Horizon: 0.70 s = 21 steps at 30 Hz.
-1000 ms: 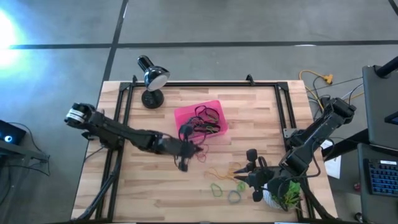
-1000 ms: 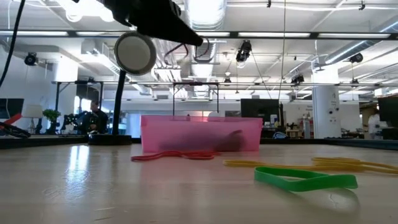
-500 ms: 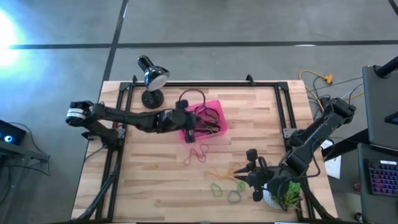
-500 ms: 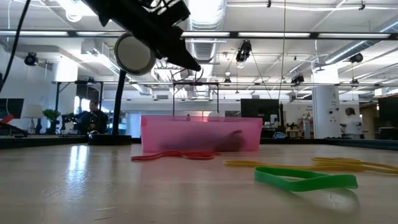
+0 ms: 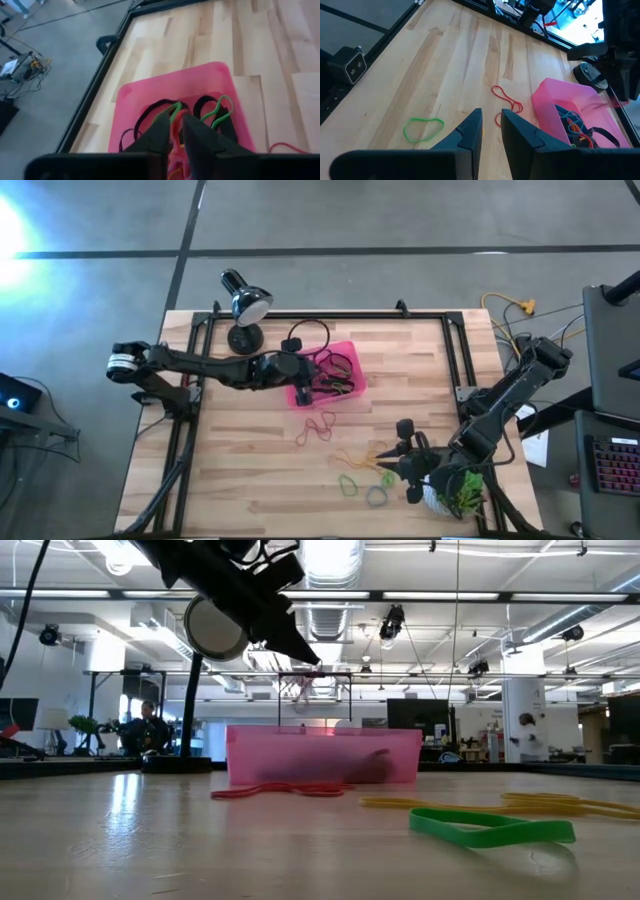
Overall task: Pick and place rubber bands into bin
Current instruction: Put the red rubber band into the red bin
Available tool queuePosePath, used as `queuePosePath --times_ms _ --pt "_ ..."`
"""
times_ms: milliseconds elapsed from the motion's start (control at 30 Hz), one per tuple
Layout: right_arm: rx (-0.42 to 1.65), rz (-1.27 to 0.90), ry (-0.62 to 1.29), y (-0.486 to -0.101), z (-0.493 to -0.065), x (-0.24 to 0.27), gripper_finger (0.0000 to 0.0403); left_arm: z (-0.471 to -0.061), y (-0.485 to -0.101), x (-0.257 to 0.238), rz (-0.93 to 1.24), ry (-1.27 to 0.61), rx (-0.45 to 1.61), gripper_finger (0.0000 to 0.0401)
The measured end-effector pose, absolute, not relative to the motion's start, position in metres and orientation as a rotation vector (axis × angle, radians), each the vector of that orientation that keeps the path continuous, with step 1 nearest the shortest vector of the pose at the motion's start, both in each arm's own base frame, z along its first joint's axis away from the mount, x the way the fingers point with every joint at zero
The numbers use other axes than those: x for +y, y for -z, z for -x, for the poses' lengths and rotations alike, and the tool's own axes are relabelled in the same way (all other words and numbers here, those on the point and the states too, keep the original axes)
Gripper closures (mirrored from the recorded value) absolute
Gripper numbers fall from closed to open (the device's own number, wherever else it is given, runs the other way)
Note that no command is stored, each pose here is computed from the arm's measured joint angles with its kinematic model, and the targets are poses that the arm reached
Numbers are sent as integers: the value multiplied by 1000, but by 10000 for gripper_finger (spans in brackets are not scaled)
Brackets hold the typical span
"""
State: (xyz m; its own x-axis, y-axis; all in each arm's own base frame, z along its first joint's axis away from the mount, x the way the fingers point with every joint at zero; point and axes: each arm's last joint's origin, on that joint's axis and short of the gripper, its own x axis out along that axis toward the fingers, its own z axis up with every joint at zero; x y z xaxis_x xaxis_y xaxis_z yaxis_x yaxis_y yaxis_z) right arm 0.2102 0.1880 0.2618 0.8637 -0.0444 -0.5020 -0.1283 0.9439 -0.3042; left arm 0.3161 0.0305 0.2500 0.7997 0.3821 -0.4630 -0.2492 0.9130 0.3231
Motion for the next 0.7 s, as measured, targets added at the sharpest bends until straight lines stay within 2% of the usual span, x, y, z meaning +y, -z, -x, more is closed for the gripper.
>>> queuePosePath --times_ms 233,500,567,700 --pt "529 333 -44 -262 -210 188 344 -315 -249 33 -254 -363 550 297" --pt "529 330 -43 -262 -210 188 346 -316 -249 32 -232 -356 545 287" --pt "530 331 -43 -261 -210 188 346 -315 -247 29 -171 -284 557 287" --pt "535 336 -42 -259 -210 187 346 -312 -239 15 -50 -15 625 287"
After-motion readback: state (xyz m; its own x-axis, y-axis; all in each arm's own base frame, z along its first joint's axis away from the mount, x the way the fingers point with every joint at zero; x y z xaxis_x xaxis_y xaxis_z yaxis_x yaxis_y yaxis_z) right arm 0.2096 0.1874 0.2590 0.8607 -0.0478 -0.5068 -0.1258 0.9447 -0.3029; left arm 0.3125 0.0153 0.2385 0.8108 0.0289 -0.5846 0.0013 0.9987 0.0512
